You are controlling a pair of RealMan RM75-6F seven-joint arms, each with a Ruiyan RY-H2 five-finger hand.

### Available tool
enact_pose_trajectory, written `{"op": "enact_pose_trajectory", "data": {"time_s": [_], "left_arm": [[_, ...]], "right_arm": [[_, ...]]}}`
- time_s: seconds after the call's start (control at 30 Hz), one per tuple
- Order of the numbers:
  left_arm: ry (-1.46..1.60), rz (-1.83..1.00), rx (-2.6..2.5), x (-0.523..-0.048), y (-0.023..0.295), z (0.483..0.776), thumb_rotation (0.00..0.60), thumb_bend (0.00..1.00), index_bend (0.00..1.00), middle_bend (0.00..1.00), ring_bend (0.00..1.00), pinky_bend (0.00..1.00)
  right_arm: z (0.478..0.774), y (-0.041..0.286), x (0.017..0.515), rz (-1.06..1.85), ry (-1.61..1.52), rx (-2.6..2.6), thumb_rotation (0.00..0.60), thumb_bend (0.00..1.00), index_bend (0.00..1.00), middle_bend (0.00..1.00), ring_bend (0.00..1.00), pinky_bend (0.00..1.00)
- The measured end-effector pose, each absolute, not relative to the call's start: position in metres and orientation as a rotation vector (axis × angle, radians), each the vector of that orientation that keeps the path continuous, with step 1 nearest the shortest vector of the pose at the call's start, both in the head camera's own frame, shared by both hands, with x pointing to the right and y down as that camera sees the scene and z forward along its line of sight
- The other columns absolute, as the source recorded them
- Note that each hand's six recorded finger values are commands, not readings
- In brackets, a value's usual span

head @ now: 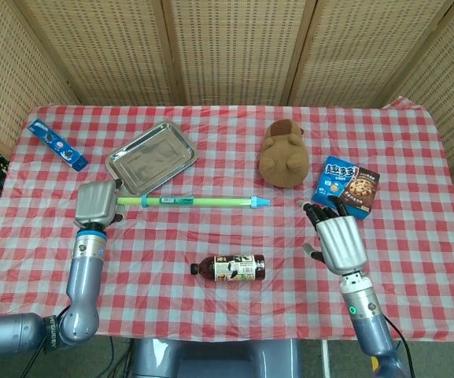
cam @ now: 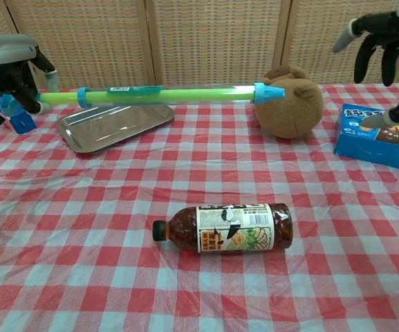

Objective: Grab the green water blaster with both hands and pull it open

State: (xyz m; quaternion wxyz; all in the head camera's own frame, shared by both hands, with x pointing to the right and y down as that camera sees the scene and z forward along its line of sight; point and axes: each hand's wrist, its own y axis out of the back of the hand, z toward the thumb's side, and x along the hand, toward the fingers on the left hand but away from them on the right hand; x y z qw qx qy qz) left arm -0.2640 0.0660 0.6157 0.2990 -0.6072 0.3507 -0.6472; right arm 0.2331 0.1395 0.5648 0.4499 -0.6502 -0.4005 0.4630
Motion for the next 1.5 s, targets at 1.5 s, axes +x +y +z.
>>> {"op": "enact_pose_trajectory", "data": {"time_s": [1.5], "left_arm": [[0.934,-1.724,-1.746,-0.228,0.071,0.612,0.6,0.61,0.85,0.92,0.87,0.76]], "right_arm": [[0.583,0.116,0.162,1.196,-1.036,-1.679,0.6,0.32,0.43,0.86,0.84,0.4]]}}
